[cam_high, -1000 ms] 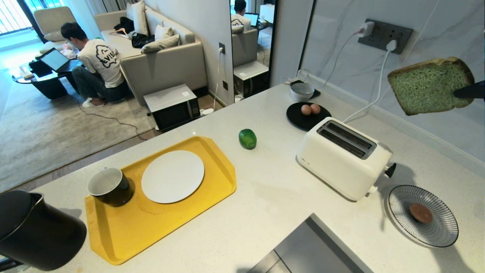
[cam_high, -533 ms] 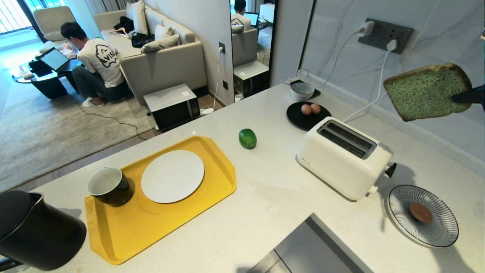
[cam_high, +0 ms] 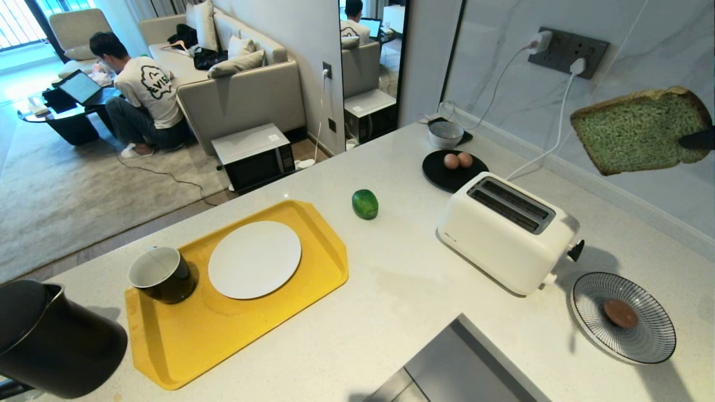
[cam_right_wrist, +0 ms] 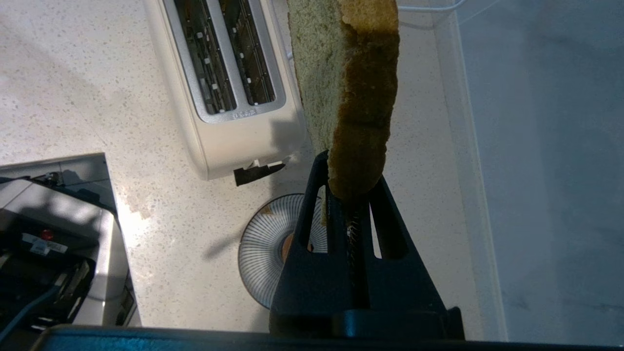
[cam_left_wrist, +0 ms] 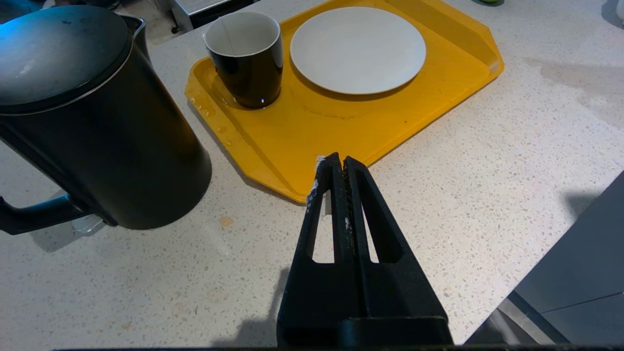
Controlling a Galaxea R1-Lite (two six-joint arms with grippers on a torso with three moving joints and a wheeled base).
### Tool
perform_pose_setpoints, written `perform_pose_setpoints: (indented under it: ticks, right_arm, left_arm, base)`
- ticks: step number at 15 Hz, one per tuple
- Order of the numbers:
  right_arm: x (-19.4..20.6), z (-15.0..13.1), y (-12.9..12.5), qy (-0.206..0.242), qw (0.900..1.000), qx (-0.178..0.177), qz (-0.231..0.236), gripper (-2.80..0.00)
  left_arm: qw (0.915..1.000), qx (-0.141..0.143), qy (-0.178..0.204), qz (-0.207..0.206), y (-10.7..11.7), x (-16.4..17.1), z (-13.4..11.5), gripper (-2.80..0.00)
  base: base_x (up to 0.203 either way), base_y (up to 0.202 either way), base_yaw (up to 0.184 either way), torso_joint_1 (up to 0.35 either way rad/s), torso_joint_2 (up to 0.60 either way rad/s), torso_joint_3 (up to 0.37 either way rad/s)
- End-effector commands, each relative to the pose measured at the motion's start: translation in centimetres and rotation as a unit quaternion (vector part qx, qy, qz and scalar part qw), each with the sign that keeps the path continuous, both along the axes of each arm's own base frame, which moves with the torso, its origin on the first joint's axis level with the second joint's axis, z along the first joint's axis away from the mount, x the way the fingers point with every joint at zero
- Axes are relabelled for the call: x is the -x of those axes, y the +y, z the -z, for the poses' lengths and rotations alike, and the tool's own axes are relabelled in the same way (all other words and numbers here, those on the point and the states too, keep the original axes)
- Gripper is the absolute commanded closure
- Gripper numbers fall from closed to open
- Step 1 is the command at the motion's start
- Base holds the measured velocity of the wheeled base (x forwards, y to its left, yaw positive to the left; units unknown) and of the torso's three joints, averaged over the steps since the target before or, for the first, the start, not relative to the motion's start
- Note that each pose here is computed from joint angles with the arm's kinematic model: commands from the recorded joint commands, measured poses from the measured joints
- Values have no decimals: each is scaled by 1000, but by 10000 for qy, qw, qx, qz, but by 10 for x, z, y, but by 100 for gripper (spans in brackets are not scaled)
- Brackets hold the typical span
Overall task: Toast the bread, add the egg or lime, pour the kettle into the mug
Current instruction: Put the bread slices in the toaster
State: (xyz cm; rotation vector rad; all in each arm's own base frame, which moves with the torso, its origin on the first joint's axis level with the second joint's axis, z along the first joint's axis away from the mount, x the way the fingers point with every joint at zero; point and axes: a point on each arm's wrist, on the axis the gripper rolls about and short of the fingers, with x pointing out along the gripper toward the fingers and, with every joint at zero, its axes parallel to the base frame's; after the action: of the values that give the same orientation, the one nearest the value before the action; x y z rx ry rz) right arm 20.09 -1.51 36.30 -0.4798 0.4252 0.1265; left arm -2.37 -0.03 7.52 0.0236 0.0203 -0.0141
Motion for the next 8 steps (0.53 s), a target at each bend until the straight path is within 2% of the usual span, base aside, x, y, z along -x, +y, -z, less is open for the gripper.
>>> perform_pose_setpoints:
  ticks: [1,5,6,8]
  right_arm:
    - [9,-3,1,-74,10000,40,-6,0]
    - [9,2,1,19,10000,34,18,0]
    - [8,2,1,26,10000,28,21,0]
    - [8,5,1,75,10000,-3,0,0]
  left_arm:
    - [10000,10,5,-35,0,0,0,0]
    - [9999,94,6,-70,0,0,0,0]
    - [9999,94,6,-79,0,0,0,0]
    - [9999,94,6,-79,0,0,0,0]
  base:
    - [0,0,0,0,0,0]
    - [0,0,0,0,0,0]
    - [66,0,-1,-7,-2,7]
    - [167,0,0,1,-3,6]
